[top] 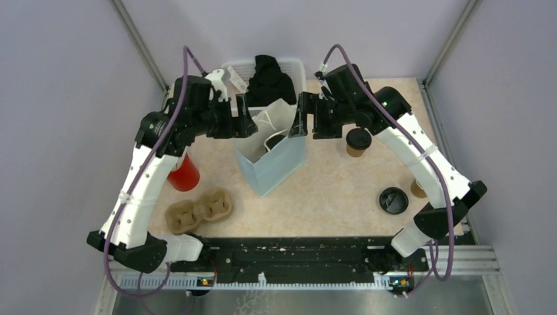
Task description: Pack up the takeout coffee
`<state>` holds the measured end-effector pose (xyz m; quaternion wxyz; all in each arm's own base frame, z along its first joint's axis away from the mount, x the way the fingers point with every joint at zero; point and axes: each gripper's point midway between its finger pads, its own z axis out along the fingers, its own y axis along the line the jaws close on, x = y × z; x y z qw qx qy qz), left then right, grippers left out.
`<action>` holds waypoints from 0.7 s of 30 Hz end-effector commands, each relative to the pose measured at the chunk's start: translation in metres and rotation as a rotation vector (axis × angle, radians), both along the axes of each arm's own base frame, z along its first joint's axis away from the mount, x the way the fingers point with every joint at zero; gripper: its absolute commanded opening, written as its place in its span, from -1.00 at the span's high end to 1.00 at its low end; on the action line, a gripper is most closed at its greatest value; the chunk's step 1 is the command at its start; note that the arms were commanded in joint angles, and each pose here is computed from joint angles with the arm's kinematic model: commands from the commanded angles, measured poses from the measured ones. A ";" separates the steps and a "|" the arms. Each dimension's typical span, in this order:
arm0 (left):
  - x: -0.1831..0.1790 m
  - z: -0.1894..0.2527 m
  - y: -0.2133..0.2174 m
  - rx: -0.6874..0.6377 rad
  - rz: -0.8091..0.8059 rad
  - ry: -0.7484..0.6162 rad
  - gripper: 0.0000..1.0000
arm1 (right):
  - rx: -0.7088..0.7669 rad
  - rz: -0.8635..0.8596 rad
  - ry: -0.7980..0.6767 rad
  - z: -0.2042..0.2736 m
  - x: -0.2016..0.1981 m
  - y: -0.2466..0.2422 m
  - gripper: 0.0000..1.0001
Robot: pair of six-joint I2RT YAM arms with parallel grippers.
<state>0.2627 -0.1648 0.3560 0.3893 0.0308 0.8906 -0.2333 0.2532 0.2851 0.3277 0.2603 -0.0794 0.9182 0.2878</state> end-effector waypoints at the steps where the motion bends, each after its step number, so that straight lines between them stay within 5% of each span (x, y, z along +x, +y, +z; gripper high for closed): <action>1: 0.027 -0.003 -0.018 0.086 -0.178 -0.086 -0.77 | 0.219 -0.021 -0.046 0.049 -0.005 0.016 -0.62; 8: 0.046 -0.006 -0.022 0.139 -0.270 -0.351 -0.90 | 0.538 -0.082 0.033 0.076 -0.011 0.041 -0.60; 11: 0.057 -0.002 -0.022 0.157 -0.262 -0.441 -0.90 | 0.551 -0.120 0.073 0.071 -0.008 0.043 -0.59; 21: 0.095 -0.011 -0.031 0.202 -0.238 -0.432 -0.69 | 0.747 -0.184 0.254 0.063 -0.003 0.069 -0.38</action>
